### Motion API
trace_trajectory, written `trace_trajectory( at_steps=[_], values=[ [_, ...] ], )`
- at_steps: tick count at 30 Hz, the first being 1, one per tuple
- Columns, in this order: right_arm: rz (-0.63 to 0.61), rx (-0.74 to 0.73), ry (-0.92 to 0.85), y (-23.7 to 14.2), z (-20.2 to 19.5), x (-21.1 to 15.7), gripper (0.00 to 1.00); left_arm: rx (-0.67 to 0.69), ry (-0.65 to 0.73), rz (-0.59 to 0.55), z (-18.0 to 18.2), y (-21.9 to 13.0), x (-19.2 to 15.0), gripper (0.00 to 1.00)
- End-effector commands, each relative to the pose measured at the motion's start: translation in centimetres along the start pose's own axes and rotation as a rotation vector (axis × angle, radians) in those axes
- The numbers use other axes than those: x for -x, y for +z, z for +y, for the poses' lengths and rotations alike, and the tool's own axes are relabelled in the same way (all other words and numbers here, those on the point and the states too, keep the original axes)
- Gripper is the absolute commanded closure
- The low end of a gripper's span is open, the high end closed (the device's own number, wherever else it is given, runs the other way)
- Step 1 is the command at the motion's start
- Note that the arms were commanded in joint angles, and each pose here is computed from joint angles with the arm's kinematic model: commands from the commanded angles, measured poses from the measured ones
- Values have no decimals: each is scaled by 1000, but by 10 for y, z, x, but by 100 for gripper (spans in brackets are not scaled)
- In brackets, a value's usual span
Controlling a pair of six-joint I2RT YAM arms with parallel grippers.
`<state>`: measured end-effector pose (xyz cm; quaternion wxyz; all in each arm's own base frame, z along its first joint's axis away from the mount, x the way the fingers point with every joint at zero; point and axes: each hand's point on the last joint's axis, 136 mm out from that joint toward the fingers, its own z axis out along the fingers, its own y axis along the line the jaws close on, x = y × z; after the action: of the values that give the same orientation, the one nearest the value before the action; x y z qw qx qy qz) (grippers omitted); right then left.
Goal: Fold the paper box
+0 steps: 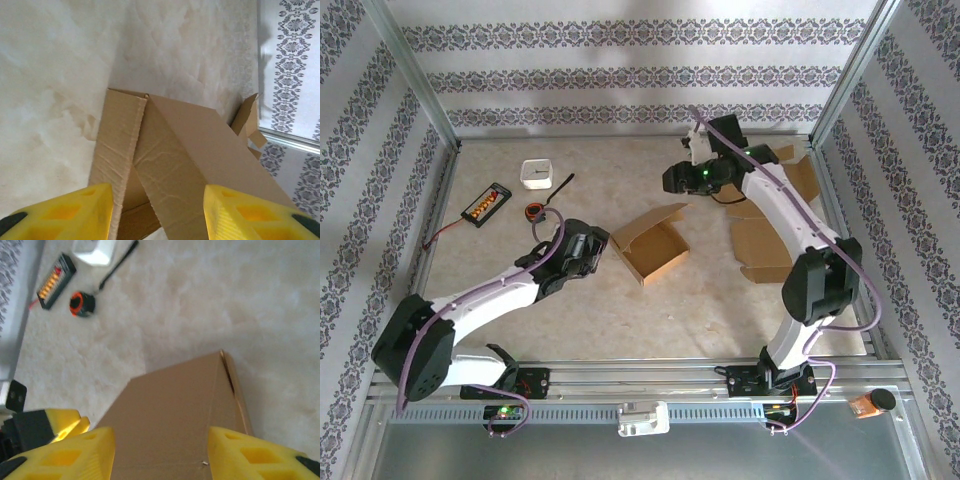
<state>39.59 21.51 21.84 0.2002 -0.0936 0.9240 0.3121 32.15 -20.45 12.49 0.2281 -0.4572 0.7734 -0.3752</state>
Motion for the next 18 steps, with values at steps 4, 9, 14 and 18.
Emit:
trace_trajectory(
  at_steps=[4,9,14,18],
  values=[
    [123,3,65,17,-18,-42,56,-117,-118,49,-15,16,-6,48],
    [126,-17,89,26,-28,-58,62,-138,-99,102,-17,30,-16,52],
    [116,-40,117,38,-39,-71,64,-137,-107,118,-11,42,-20,67],
    [124,-114,112,46,-55,-81,65,-108,-88,96,-2,47,-16,74]
  ],
)
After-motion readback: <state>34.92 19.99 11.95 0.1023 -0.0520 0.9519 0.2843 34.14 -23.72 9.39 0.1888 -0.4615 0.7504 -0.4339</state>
